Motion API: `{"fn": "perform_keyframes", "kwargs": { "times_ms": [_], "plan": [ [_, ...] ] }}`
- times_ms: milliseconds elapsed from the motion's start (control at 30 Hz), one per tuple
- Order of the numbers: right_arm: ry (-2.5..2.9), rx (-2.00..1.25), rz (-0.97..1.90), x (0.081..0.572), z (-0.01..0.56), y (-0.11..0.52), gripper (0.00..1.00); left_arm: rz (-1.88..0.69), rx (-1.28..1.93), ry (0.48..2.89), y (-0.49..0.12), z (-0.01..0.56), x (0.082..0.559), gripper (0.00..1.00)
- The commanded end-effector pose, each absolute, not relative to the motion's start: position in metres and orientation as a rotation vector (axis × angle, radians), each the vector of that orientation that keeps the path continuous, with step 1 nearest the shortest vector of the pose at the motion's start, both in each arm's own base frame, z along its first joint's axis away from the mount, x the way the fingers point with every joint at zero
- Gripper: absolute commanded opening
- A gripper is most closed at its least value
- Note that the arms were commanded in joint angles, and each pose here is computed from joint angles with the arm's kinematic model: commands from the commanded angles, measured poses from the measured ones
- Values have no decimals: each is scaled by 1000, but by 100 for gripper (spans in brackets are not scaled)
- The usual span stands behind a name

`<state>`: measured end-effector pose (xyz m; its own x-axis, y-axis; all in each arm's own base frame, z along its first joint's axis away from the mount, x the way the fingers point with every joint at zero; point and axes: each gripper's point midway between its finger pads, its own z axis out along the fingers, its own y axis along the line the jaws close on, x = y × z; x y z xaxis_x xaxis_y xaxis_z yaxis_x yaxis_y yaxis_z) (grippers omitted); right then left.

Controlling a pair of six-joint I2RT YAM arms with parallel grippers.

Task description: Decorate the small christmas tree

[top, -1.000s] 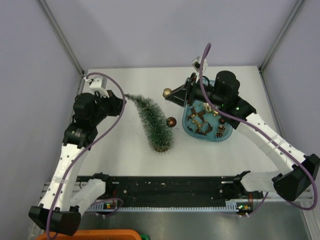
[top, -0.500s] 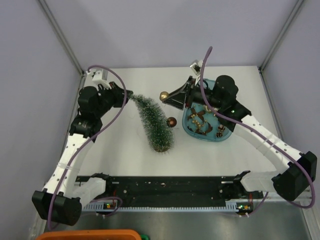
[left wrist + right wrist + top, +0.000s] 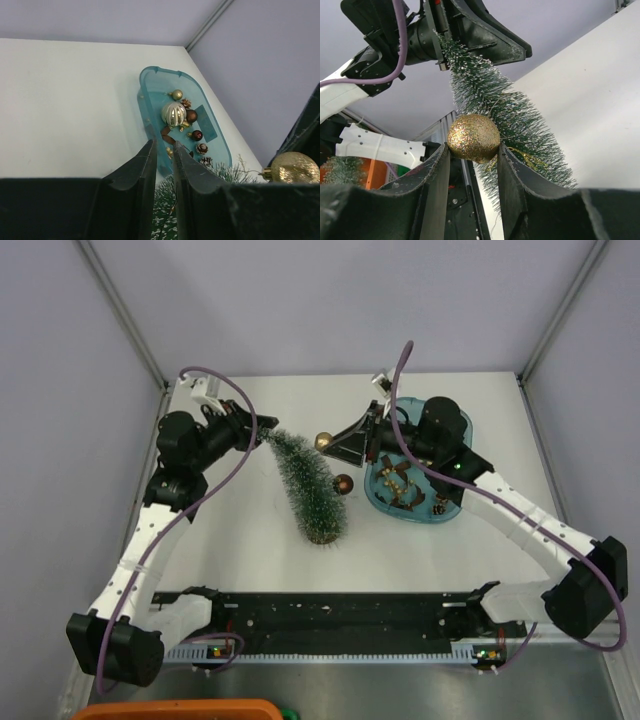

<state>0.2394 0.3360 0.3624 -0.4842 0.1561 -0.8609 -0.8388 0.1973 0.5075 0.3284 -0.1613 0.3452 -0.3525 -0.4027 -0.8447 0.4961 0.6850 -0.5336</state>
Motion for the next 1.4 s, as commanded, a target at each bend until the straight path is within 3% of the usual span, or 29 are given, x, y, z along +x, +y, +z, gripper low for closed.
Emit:
{"fn": "perform_keyframes", "kwargs": {
  "times_ms": [0, 533, 1367],
  "plan": [
    [1528, -684, 1424, 244, 377, 343, 15, -1021, 162, 1608, -173, 364, 317, 25],
    [1547, -672, 1394, 253, 369, 344, 14, -1113, 210, 1561, -182, 373, 301, 25],
    [1442, -660, 1494, 250, 408, 356, 12, -1096, 202, 1559, -179, 368, 299, 23]
  ]
}}
